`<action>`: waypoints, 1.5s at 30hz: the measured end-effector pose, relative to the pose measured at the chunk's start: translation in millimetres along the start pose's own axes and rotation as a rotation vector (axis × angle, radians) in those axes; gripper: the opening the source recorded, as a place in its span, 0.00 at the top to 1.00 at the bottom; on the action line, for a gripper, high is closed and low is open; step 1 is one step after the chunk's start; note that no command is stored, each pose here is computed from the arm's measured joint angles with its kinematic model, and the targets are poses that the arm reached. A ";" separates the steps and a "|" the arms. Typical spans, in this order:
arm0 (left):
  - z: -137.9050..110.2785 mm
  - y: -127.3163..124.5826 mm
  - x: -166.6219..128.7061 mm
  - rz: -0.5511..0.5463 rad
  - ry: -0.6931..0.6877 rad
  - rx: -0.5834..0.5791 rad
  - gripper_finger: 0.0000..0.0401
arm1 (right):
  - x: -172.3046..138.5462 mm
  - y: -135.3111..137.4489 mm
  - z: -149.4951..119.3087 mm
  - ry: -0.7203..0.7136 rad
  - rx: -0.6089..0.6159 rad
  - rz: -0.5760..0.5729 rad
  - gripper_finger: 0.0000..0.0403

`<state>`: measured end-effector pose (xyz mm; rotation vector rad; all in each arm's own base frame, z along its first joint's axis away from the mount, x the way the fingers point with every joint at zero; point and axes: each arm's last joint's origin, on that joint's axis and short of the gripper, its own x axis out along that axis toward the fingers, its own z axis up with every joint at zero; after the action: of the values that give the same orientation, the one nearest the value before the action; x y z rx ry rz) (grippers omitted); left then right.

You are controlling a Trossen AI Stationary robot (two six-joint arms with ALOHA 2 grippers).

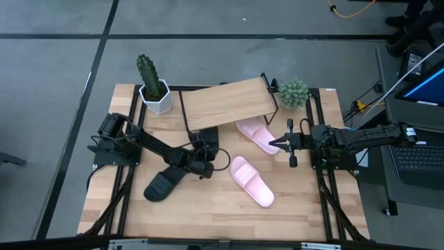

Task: Pick and place slides into the shelf
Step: Put the top black slide on the shelf

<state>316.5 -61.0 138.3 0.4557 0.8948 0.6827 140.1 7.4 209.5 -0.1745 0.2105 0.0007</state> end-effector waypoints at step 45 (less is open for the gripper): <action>-6.7 3.6 22.7 0.068 0.065 0.002 0.75 | 0.0 -0.1 0.0 0.000 -0.001 0.000 0.95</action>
<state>319.7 -41.8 124.3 0.4697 0.9448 0.7629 140.1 7.4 209.5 -0.1752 0.2103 0.0004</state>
